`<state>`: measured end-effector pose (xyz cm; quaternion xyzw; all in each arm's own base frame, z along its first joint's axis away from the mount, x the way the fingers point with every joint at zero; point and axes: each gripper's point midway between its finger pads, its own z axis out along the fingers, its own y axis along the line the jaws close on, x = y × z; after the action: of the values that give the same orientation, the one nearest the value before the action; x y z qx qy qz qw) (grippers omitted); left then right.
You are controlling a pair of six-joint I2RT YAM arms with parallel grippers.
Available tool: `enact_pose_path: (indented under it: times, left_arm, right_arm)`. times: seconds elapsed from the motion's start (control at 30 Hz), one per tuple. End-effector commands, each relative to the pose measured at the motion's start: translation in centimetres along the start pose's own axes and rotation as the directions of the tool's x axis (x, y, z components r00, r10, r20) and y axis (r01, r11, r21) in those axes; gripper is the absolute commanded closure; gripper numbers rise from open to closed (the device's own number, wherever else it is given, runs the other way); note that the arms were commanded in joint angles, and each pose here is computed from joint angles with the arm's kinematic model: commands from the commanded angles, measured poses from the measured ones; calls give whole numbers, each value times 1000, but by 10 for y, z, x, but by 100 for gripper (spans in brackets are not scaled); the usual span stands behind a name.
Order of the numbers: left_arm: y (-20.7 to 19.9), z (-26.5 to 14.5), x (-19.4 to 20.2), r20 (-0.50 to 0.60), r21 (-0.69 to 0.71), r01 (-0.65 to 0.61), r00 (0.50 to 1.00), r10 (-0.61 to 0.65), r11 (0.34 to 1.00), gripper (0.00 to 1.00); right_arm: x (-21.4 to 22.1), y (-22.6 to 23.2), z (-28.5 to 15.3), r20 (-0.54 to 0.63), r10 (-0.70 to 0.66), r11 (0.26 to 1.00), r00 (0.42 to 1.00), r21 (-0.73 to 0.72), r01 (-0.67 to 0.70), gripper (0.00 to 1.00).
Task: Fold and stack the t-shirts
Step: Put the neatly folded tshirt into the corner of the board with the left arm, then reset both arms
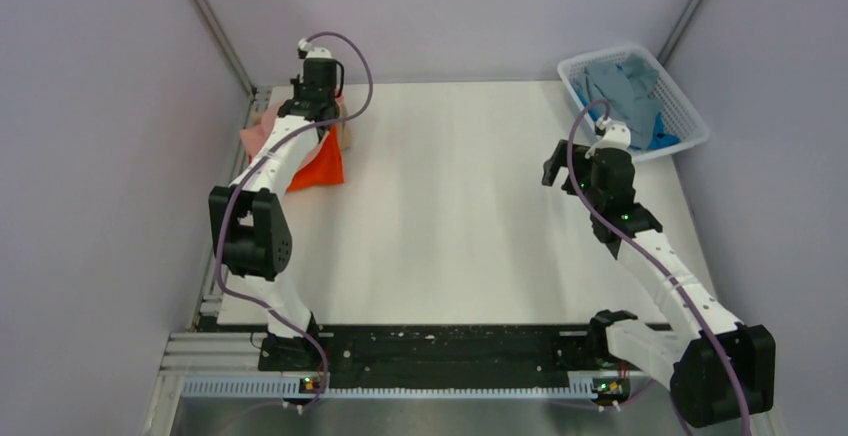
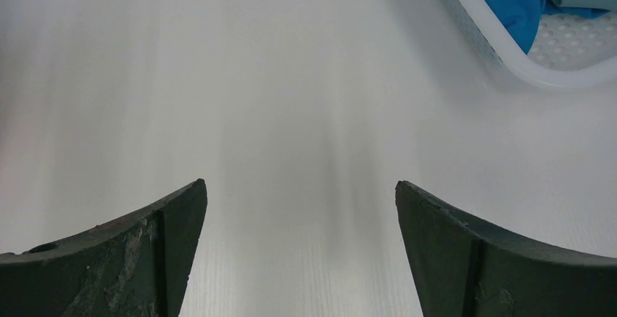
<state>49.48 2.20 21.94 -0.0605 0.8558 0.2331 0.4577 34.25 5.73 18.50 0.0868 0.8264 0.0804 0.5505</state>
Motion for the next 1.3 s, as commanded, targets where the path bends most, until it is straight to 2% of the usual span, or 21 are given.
enact_pose_path:
  times: [0.0,0.17,0.2,0.27,0.37,0.43,0.5,0.7,0.9,1.0,1.17,1.27]
  left_arm:
    - [-13,19,1,18,-5,15,1000,-15,1000,100]
    - [-27,44,38,-82,-24,-70,994,68,997,99]
    - [-30,47,42,-104,-17,-81,992,78,997,91]
    - [-36,51,45,-124,-7,-76,990,74,997,68]
    - [-41,52,43,-118,18,-65,991,67,998,43]
    - [-44,49,39,-111,46,-57,992,62,997,32]
    - [-45,46,34,-102,61,-51,993,57,997,25]
    - [-36,22,10,-67,87,33,997,-27,996,18]
    - [-33,-37,-29,26,268,135,989,-147,954,10]
    - [-34,-75,-50,84,398,176,970,-227,900,1]
    - [-37,-157,-70,166,620,202,911,-378,759,1]
    - [-39,-207,-62,187,741,171,877,-443,650,1]
  right_arm:
    - [-19,5,1,47,-10,1000,999,-10,10,1]
    - [-21,3,-2,55,-9,1000,998,-4,9,1]
    - [-20,4,-1,56,-9,1000,998,-5,9,1]
    - [-20,4,-1,55,-10,1000,998,-6,10,1]
    - [-20,3,-1,50,-11,1000,999,-3,11,1]
    - [-21,3,-2,54,-12,1000,998,-1,12,1]
    - [-21,3,-3,59,-11,1000,998,-2,11,1]
    - [-21,2,-3,58,-10,1000,998,-2,10,1]
    - [-21,4,-3,56,-7,1000,998,-8,7,1]
    - [-20,4,-2,54,-5,1000,999,-11,6,1]
    - [-21,6,-3,56,-1,1000,998,-18,2,1]
    - [-21,7,-4,59,3,1000,998,-24,-2,1]
